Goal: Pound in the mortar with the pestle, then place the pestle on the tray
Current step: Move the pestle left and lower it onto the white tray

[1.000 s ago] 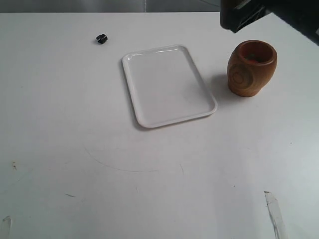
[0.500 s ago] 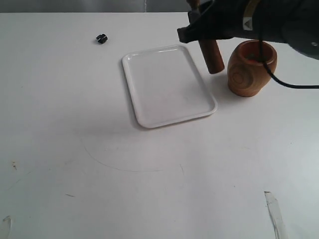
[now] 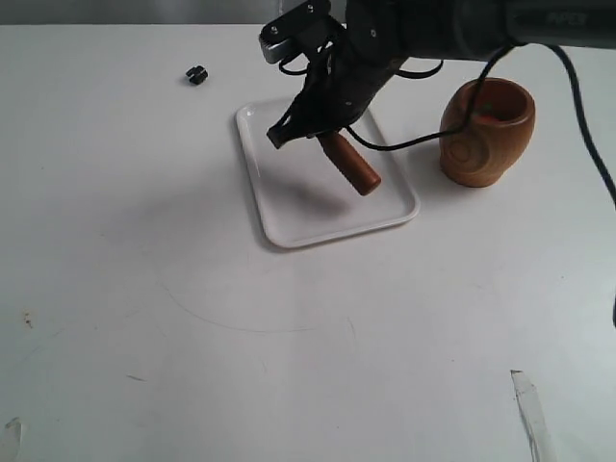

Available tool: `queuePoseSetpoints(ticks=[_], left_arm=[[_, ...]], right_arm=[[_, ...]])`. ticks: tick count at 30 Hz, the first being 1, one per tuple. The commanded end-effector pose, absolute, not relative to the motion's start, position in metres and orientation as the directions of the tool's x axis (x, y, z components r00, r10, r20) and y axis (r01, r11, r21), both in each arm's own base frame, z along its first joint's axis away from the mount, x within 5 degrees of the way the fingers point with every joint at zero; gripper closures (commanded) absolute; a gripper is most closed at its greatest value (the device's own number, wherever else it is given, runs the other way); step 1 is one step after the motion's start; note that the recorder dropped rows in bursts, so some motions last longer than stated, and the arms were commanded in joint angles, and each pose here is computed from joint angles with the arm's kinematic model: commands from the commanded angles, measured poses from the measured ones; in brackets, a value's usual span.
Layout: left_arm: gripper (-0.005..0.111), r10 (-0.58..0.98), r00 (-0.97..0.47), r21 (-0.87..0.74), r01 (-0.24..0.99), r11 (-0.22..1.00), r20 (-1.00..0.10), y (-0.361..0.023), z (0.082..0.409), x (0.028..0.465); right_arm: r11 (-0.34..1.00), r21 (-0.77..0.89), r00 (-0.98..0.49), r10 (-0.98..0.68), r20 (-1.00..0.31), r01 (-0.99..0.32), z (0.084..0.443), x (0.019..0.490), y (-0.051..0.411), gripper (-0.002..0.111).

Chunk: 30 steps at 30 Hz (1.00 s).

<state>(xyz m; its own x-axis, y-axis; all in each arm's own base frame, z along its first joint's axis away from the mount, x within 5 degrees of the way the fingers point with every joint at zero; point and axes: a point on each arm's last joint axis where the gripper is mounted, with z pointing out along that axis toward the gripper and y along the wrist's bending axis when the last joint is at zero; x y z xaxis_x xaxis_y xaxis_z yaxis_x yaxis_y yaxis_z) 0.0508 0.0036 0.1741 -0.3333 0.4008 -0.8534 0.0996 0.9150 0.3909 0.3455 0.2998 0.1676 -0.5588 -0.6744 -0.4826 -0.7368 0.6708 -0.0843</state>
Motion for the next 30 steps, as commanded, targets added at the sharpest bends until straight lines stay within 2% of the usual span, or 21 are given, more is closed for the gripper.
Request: queuePoseSetpoints(ticks=[1, 8, 11, 15, 20, 25, 30], left_arm=[[0.107, 0.39, -0.328, 0.378, 0.103, 0.92, -0.861, 0.003, 0.174, 0.051], [0.107, 0.39, -0.328, 0.378, 0.103, 0.92, -0.861, 0.003, 0.174, 0.051], [0.107, 0.39, -0.328, 0.378, 0.103, 0.92, -0.861, 0.003, 0.174, 0.051], [0.107, 0.39, -0.328, 0.378, 0.103, 0.92, -0.861, 0.003, 0.174, 0.051], [0.107, 0.39, -0.328, 0.378, 0.103, 0.92, -0.861, 0.003, 0.174, 0.051], [0.107, 0.39, -0.328, 0.378, 0.103, 0.92, -0.861, 0.003, 0.174, 0.051], [0.107, 0.39, -0.328, 0.378, 0.103, 0.92, -0.861, 0.003, 0.174, 0.051]], right_arm=[[0.667, -0.062, -0.585, -0.69, -0.427, -0.742, 0.171, 0.353, 0.308, 0.108], [0.668, -0.036, -0.623, -0.711, -0.326, -0.743, 0.151, 0.355, 0.311, 0.105], [0.666, -0.044, -0.617, -0.712, -0.334, -0.745, 0.149, 0.356, 0.311, 0.091], [0.666, -0.044, -0.616, -0.711, -0.339, -0.744, 0.149, 0.356, 0.311, 0.067], [0.666, -0.044, -0.616, -0.711, -0.339, -0.744, 0.149, 0.356, 0.311, 0.046], [0.648, -0.098, -0.585, -0.735, -0.344, -0.756, 0.155, 0.359, 0.309, 0.043], [0.682, -0.128, -0.573, -0.688, -0.447, -0.72, 0.181, 0.363, 0.309, 0.043]])
